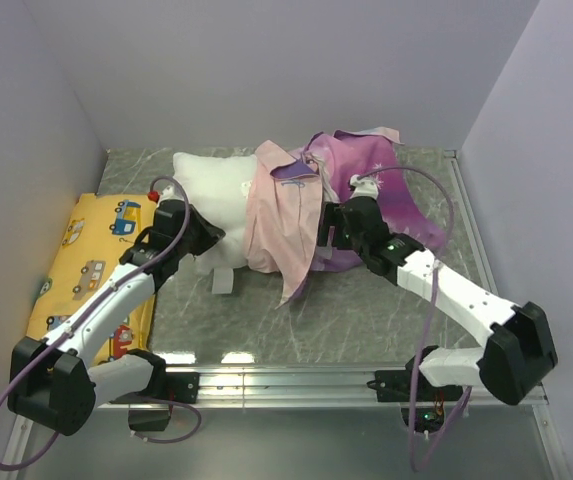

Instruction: Remove the pillowcase from the pillow

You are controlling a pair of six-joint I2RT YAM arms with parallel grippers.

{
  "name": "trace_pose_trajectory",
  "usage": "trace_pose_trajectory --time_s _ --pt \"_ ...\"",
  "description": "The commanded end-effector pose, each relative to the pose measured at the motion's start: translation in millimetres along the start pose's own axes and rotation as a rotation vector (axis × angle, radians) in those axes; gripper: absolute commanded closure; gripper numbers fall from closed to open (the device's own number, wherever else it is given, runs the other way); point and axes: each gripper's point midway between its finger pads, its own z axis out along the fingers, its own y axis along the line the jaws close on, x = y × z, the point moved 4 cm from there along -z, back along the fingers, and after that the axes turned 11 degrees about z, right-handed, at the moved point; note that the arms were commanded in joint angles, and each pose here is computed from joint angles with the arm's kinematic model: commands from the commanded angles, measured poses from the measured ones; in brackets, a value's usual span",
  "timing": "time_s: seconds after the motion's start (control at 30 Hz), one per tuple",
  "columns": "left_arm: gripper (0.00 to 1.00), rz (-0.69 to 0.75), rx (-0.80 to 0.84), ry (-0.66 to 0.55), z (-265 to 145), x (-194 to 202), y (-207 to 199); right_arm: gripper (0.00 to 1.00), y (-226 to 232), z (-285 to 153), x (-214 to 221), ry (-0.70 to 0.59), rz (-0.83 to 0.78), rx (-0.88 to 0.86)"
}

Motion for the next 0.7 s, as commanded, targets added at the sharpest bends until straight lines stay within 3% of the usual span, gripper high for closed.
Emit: trace_pose_trajectory --time_s 0.0,0.07,0.17,0.2,0.27,0.43,0.67 --pt "0.99 0.034 0.04 -0.101 -9 -33 -19 0.16 12 19 -19 -0.064 -0.011 -0.005" --pt "1.0 0.037 0.044 -0.106 -10 -37 -22 0.21 10 31 -19 -0.049 -0.02 0.028" --pt "1.0 0.049 0.029 -0.109 -11 -43 -23 0.57 2 34 -25 -0.059 -0.02 0.085" --pt "0.99 0.057 0.024 -0.116 -12 -45 -23 0.78 1 31 -28 -0.072 -0.009 0.096" --pt "1.0 0.055 0.01 -0.128 -14 -54 -21 0.89 -6 21 -37 -0.103 -0.001 0.139" --pt "0.99 -0.06 0.014 -0.161 -17 -96 20 1.0 -57 -6 -69 -0.16 0.086 0.319" --pt "1.0 -0.145 -0.104 -0.278 -28 -155 70 1.0 -117 -41 -100 -0.259 0.273 0.416"
